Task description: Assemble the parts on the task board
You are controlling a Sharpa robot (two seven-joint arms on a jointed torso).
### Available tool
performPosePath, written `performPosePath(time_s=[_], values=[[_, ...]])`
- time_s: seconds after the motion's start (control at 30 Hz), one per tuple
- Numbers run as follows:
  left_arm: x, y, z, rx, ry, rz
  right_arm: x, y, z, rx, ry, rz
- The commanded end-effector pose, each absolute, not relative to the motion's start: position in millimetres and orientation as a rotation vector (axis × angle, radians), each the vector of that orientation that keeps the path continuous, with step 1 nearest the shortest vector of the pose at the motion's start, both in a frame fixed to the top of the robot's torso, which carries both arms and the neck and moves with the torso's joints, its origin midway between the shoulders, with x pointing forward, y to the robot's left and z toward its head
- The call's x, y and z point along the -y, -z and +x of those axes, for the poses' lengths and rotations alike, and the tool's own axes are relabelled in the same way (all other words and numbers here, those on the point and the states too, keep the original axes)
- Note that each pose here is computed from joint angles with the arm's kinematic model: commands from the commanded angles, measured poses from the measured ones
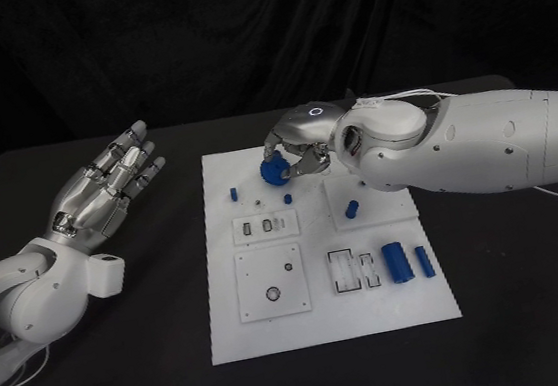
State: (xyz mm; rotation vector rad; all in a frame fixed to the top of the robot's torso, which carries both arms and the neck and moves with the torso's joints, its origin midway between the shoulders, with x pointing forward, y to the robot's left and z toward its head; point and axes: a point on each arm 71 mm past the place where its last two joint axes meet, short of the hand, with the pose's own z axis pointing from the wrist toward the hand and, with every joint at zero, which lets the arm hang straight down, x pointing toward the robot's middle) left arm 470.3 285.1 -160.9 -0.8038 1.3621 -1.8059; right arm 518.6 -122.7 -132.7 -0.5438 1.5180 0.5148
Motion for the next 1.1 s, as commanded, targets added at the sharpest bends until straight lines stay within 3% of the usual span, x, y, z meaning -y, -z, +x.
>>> performPosePath(time_s=[0.03,1.1], values=[[-286.3,149.5,467.2,-1.188,1.908,-0.716,120.0,135.2,519.1,-1.527,-0.520,-0.565],[-286.6,150.1,468.1,-1.191,1.911,-0.717,125.7,133.0,519.6,-1.488,-0.530,-0.543]])
